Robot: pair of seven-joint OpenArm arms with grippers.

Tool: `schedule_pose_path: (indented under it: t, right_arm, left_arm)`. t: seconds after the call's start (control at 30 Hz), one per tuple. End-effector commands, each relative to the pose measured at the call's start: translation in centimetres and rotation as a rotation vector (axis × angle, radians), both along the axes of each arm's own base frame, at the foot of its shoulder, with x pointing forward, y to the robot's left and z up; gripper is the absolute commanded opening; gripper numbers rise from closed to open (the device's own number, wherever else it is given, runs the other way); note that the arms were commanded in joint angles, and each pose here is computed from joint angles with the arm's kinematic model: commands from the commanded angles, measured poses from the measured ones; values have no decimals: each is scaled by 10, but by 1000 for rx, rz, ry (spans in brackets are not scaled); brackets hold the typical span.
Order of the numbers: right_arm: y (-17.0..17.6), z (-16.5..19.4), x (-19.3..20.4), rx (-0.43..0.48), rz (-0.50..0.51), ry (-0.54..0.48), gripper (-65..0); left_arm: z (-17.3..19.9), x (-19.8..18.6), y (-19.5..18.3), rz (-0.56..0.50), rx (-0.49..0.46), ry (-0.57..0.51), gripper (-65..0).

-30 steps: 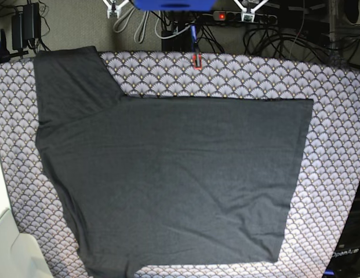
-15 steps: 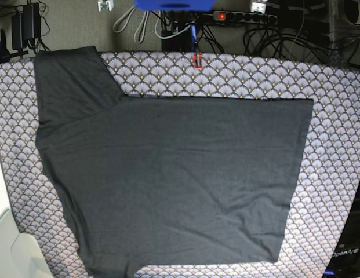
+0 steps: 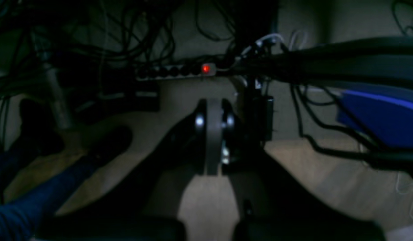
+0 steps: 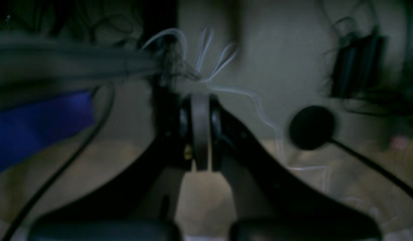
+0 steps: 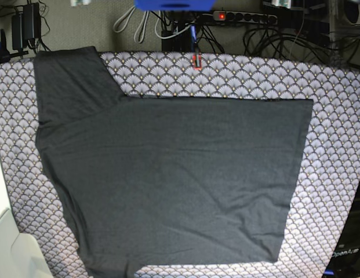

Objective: Fold the T-shirt properly
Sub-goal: 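Move the right gripper down to the shirt's shoulder corner and grasp it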

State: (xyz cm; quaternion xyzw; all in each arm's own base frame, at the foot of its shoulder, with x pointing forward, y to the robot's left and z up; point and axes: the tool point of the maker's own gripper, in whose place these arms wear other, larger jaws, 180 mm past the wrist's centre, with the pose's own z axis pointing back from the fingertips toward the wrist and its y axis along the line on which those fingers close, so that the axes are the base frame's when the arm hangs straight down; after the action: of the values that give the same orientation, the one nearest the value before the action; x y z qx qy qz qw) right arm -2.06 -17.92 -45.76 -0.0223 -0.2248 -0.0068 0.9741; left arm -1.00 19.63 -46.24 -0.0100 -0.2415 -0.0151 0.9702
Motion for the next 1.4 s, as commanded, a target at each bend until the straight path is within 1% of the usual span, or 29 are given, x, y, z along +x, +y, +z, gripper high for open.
schedule_pose_path:
  t: [0.0,0.1,0.13,0.2,0.27,0.4,0.57,0.63,0.7,0.83,1.0,1.07,1.2,1.27,1.37]
  right_arm:
    - [-9,16,3,-23,1,-26,-650]
    - [-33,52,23,-92,-14,-39,-650]
    - [-39,60,29,-110,-20,-34,-650]
    - [-53,67,33,-144,-32,-17,-650]
    - [-64,70,46,-175,-11,-39,-650]
    - [-70,75,60,-192,13,-76,-650]
    - [-72,81,103,-197,8,-178,-650]
    - [-67,83,123,-180,28,-208,-650]
    - [-68,85,140,-174,52,-213,-650]
    - [-83,97,173,-191,93,-230,-649]
    - [-122,124,203,-274,108,-244,-644]
    - [-131,130,209,-296,114,-234,-611]
    - [-134,132,214,-303,122,-215,-473]
    - [-133,123,211,-283,119,-193,-399]
    - [-128,103,207,-241,125,-147,-326]
  left_arm:
    - [18,10,6,3,18,-54,-647]
    - [49,29,13,26,40,-115,-647]
    - [55,34,14,26,43,-118,-647]
    - [67,42,13,21,44,-115,-647]
    - [74,48,12,13,46,-116,-647]
    - [77,53,17,24,59,-128,-647]
    - [79,65,18,26,62,-160,-647]
    - [80,67,18,26,63,-165,-647]
    - [81,71,18,26,62,-175,-647]
    - [81,73,18,27,63,-180,-647]
    - [82,80,18,31,61,-198,-647]
    - [82,81,17,44,56,-203,-646]
    - [85,86,26,98,74,-230,-646]
    - [88,89,34,130,90,-246,-646]
    - [90,88,42,153,110,-250,-645]
